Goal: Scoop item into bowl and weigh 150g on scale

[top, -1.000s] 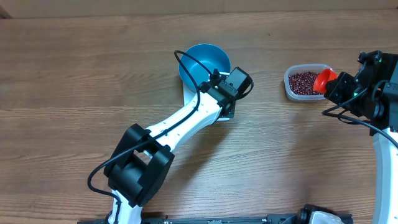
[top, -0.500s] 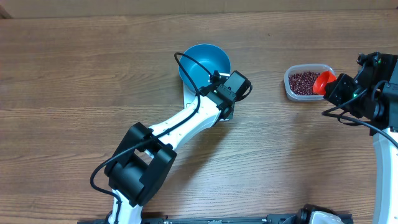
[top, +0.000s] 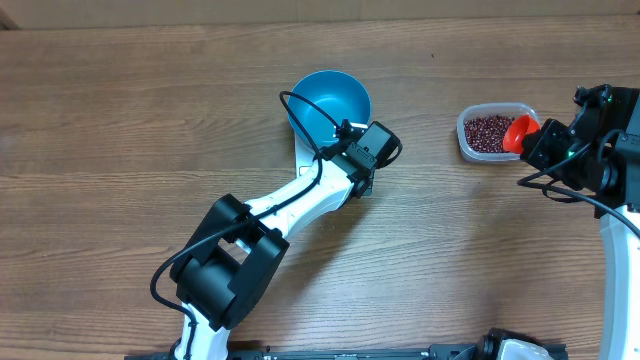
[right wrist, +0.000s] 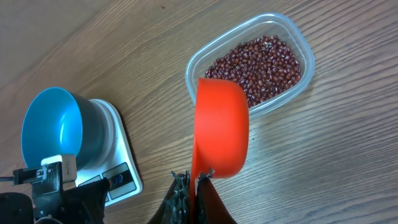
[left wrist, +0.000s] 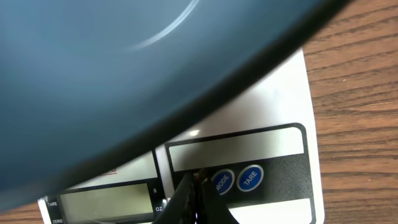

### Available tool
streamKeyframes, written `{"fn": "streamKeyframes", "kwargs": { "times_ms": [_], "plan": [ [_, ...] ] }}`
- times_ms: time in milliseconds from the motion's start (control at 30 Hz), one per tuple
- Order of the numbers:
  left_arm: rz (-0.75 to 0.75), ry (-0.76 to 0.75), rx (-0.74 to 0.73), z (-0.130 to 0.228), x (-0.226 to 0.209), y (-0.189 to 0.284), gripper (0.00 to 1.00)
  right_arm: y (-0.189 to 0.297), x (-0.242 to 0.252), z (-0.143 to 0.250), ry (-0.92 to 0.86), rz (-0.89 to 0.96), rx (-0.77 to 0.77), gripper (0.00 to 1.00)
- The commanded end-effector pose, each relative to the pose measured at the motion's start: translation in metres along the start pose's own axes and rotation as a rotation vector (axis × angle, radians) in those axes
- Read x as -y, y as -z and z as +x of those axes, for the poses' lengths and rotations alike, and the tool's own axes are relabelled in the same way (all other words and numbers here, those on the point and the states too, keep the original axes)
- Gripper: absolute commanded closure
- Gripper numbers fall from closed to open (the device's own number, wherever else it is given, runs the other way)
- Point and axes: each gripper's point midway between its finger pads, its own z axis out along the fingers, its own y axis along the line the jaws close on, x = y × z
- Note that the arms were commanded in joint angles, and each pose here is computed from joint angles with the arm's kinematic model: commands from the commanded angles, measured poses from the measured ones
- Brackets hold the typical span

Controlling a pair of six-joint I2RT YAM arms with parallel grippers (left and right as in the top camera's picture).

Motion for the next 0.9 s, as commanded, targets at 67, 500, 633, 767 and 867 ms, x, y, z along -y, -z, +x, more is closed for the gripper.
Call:
{"fn": "streamKeyframes", "kwargs": {
  "times_ms": [67, 500, 633, 767, 867],
  "plan": [
    [-0.033, -0.015, -0.011, 0.005, -0.007, -0.009, 0.96, 0.006, -0.001, -0.007, 0.012, 0.002, 0.026, 0.96],
    [-0.058, -0.012, -0.043, 0.014, -0.013, -0.029, 0.96, 0.006, -0.001, -0.006, 0.011, 0.003, 0.023, 0.96],
    [-0.058, -0.001, -0.053, 0.014, -0.016, -0.032, 0.95, 0.006, -0.001, -0.006, 0.011, 0.003, 0.023, 0.96],
    [-0.058, -0.002, -0.053, 0.014, -0.016, -0.032, 0.96, 0.006, -0.001, -0.006, 0.011, 0.003, 0.023, 0.96],
    [-0.039, -0.002, -0.067, 0.017, -0.013, -0.032, 0.96, 0.006, -0.001, -0.006, 0.011, 0.003, 0.023, 0.96]
  ]
}}
